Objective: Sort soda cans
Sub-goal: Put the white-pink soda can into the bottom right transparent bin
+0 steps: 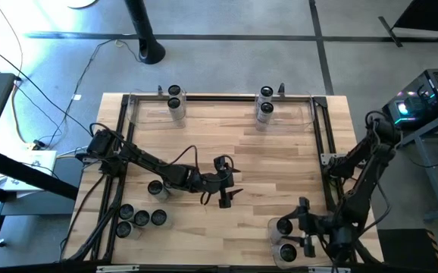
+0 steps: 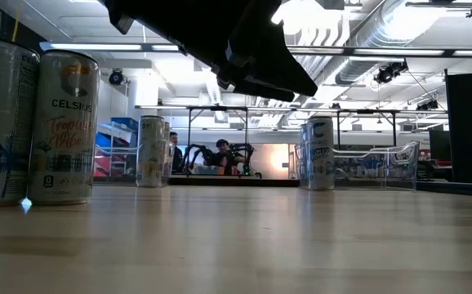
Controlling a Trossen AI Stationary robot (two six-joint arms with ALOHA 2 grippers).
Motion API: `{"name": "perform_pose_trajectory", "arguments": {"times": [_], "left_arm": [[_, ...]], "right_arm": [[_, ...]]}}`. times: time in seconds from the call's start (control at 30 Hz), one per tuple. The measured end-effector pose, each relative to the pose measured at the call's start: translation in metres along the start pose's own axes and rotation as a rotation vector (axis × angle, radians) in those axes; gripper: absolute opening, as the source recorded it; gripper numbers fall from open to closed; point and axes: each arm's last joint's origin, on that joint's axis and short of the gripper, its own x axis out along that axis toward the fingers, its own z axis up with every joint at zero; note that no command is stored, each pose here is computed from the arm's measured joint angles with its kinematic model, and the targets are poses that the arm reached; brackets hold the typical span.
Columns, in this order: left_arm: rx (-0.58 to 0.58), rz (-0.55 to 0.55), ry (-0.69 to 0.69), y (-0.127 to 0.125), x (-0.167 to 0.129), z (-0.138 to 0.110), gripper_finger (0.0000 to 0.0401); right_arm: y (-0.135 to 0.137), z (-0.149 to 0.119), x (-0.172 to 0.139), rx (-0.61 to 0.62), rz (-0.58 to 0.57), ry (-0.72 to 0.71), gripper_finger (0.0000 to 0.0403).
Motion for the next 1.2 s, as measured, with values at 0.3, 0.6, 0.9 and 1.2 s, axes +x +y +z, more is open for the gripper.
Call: {"name": "perform_pose_trajectory", "arguments": {"times": [0.3, 0.6, 0.9, 1.2], "left_arm": [[0.011, 0.000, 0.000, 0.000, 0.000, 0.000, 0.0310], [0.011, 0.000, 0.001, 0.000, 0.000, 0.000, 0.0310], [0.014, 0.000, 0.008, 0.000, 0.000, -0.001, 0.0310], [0.014, 0.000, 0.008, 0.000, 0.000, -0.001, 0.0310]], "right_arm": [[-0.009, 0.018, -0.019, 0.015, 0.053, -0.048, 0.0276], [-0.006, 0.013, -0.013, -0.025, 0.034, -0.034, 0.0277], [-0.002, 0.003, -0.001, -0.015, 0.000, -0.007, 0.0277], [-0.008, 0.007, 0.015, 0.008, -0.020, 0.052, 0.0278]]}}
